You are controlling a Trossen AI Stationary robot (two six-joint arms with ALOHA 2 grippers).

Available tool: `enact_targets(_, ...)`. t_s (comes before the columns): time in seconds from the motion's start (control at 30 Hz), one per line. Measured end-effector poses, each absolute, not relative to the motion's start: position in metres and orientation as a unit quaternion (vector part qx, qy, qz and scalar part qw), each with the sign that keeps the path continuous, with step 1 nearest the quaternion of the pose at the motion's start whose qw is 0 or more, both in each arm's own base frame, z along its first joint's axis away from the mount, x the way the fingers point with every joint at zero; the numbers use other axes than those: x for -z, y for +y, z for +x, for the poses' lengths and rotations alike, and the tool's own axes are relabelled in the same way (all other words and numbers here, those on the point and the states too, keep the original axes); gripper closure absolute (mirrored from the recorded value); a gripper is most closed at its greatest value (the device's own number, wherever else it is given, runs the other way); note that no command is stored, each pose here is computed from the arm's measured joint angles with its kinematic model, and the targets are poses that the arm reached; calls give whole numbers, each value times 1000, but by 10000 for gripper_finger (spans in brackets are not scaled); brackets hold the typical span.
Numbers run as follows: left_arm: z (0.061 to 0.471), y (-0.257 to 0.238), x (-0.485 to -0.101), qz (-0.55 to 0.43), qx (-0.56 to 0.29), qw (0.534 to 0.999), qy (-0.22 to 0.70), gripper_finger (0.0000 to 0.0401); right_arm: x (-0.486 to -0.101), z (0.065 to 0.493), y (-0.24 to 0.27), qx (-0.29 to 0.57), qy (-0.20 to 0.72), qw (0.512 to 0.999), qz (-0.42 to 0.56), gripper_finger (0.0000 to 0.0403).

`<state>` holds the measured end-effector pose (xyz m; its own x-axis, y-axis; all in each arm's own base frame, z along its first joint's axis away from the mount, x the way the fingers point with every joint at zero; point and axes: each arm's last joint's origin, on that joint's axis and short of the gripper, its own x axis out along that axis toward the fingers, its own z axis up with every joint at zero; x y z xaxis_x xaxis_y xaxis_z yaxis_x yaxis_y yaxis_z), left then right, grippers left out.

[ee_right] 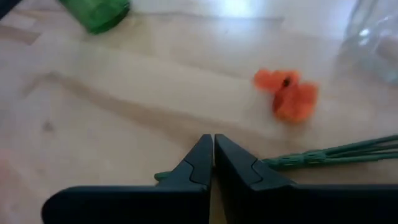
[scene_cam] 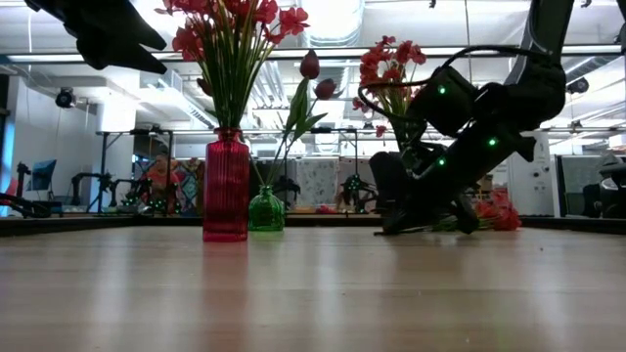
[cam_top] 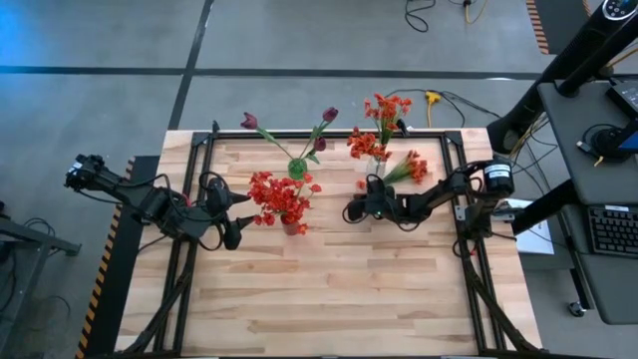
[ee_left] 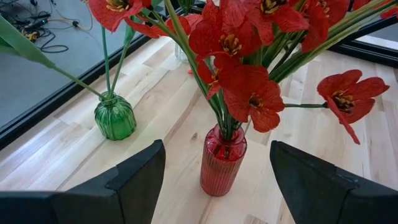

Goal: Sort flowers into vase by color
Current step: Put the orange flowers into the clear vase

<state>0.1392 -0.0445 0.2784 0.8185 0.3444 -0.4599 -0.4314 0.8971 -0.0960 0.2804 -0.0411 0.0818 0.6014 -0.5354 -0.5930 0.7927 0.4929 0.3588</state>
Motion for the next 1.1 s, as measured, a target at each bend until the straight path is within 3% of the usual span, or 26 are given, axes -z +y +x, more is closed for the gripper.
enact_targets(0.37, 139, -45, -278, -99, -204, 949, 221, 129, -98, 271, -15, 362, 256, 833, 332, 390)
enact_targets(0.73, 139, -45, -278, -99, -204, 949, 221, 129, -143, 252, -17, 416, 321, 801, 287, 390)
enact_targets(1.1, 137, -43, -281, -90, -199, 952, 214, 129, -122, 270, -10, 396, 297, 824, 275, 390)
